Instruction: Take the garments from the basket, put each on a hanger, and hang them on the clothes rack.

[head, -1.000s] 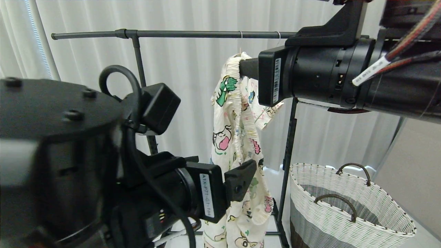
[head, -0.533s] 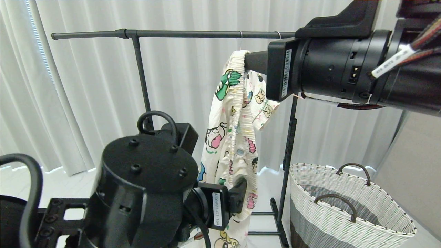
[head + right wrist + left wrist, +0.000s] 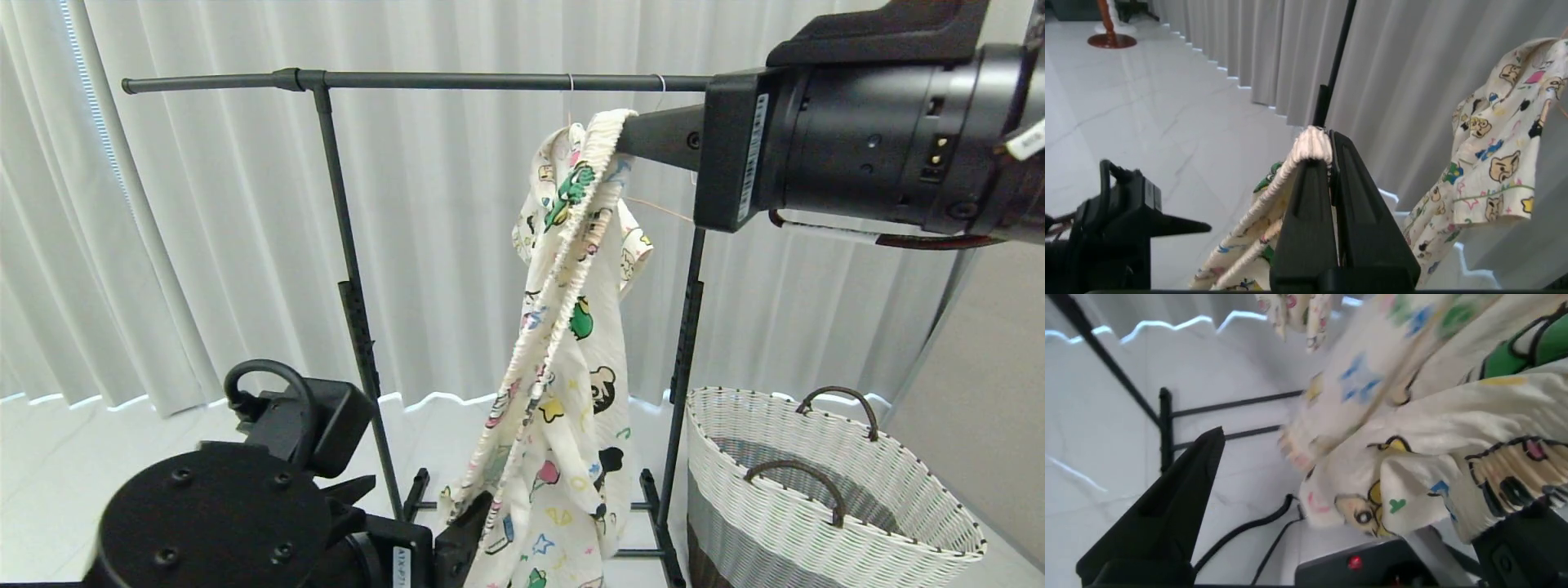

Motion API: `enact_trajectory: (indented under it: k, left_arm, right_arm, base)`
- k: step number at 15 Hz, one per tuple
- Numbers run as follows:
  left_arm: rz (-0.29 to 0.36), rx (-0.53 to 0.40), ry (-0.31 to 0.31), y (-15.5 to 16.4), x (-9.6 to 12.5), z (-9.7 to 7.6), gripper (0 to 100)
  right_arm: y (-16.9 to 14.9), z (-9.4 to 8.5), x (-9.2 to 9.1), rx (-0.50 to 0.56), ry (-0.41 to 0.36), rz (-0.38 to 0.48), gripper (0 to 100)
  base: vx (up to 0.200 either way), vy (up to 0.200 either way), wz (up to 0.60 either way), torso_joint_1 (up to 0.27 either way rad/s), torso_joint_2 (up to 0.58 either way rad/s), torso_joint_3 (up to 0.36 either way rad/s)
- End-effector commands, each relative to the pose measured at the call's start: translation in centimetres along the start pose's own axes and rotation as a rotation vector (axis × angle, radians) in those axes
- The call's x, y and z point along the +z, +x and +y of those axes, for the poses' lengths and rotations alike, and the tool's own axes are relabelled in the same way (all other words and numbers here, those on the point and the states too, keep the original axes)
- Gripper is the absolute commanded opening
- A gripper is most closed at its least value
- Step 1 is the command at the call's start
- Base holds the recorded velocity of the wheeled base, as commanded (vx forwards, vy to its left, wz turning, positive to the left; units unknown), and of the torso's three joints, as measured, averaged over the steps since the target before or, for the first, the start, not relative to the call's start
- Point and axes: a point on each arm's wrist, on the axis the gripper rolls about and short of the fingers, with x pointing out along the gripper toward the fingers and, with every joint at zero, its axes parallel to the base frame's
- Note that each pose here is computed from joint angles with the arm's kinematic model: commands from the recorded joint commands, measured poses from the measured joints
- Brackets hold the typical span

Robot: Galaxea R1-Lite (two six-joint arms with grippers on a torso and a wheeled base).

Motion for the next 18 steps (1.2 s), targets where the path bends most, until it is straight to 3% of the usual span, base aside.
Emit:
enact_trajectory:
  k: [1,4,5,6,10,12,15,18]
  left_arm:
    - [-0.023,0.035,-0.041,-0.7,0.0,1.7,100]
    - [-0.056,0.036,-0.061,-1.4,0.3,2.1,100]
    - [-0.065,0.049,-0.056,-1.5,0.3,2.1,0]
    - [-0.076,0.059,-0.048,-1.6,0.3,2.0,0]
    - [-0.102,0.23,0.129,-1.6,-1.4,2.6,0]
    - [-0.153,0.168,0.167,-3.1,-0.8,2.3,0]
    - [-0.261,0.047,0.237,-6.2,3.3,1.9,0]
    - [-0.247,-0.021,0.244,-8.7,8.3,0.7,0]
  right_arm:
    - [-1.3,-0.1,0.8,-0.001,0.001,-0.021,0]
    - [-2.1,-0.1,0.2,-0.002,-0.019,0.007,0]
    - [-2.3,-0.1,-0.2,-0.002,-0.032,0.019,0]
    - [-2.5,-0.2,-0.6,-0.003,-0.047,0.033,0]
    - [-3.5,-1.0,-1.8,-0.07,-0.06,0.075,0]
    - [-4.2,-1.1,-2.6,-0.095,-0.063,0.097,0]
    - [-6.6,-1.2,-4.4,-0.106,-0.067,0.143,0]
    - [-9.6,-1.4,-4.7,-0.16,-0.075,0.183,0]
  base:
    - [0.0,0.0,0.0,0.0,0.0,0.0]
    - [0.0,0.0,0.0,0.0,0.0,0.0]
    - [0.0,0.0,0.0,0.0,0.0,0.0]
    - [0.0,0.0,0.0,0.0,0.0,0.0]
    - [0.0,0.0,0.0,0.0,0.0,0.0]
    - [0.0,0.0,0.0,0.0,0.0,0.0]
    - [0.0,0.0,0.0,0.0,0.0,0.0]
    - [0.0,0.0,0.0,0.0,0.0,0.0]
